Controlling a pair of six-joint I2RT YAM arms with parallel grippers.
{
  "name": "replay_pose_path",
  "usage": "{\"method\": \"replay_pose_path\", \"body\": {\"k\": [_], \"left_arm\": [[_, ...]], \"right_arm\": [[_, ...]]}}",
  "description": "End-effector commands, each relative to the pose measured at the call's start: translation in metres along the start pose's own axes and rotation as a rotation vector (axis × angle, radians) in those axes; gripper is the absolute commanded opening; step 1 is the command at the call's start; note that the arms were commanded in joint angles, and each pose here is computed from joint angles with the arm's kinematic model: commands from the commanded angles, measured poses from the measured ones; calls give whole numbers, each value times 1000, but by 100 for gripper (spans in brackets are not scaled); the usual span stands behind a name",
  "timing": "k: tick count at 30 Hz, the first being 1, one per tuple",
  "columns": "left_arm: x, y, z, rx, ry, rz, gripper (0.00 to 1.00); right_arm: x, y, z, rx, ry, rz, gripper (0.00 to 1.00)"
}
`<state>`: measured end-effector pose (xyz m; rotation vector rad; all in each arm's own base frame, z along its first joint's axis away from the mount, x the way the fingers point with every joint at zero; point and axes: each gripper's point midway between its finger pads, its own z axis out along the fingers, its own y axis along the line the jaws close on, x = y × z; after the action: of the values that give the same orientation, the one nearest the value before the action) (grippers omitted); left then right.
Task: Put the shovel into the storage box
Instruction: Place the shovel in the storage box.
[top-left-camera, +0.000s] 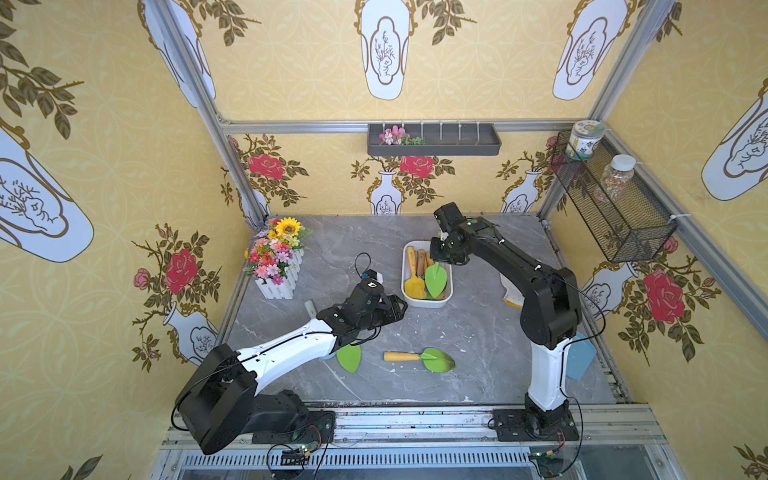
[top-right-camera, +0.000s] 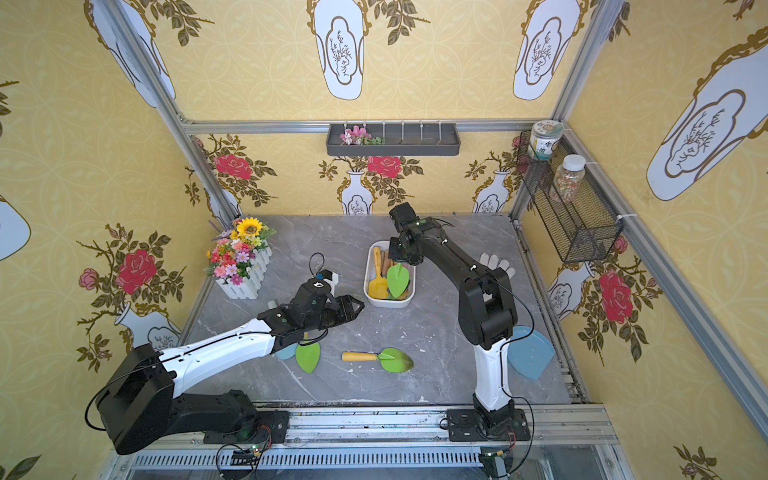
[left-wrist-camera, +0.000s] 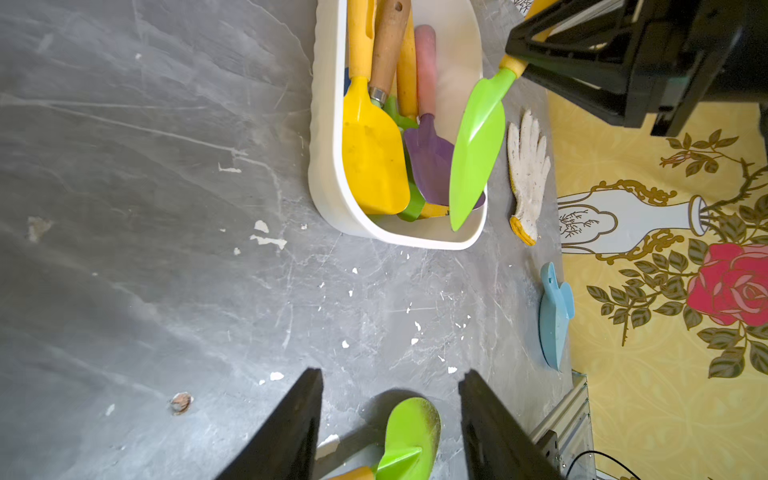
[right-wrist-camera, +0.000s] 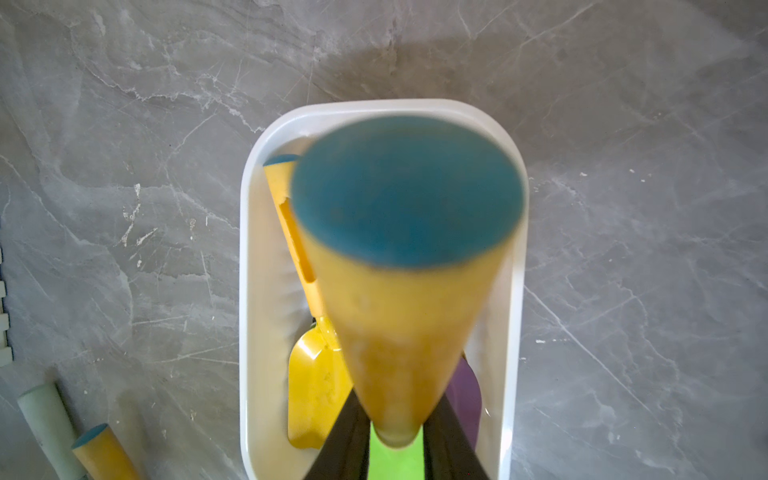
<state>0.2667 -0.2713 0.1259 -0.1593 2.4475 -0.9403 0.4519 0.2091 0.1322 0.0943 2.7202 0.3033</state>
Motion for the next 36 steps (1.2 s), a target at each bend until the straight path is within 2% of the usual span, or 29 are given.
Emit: {"method": "replay_pose_path", "body": {"k": [1, 12, 28, 36], "left_arm": [[1, 1, 0, 6, -1, -4, 57], [5, 6, 0, 3, 1, -18, 57], [9, 9, 5, 1, 16, -25, 57], [8, 9, 6, 1, 15, -27, 57]], "right_arm": [[3, 5, 10, -19, 39, 19, 26], [7, -5, 47, 32, 89, 28, 25], [-1, -2, 58, 50, 86, 4, 27], [-3, -2, 57, 54, 85, 1, 35]]}}
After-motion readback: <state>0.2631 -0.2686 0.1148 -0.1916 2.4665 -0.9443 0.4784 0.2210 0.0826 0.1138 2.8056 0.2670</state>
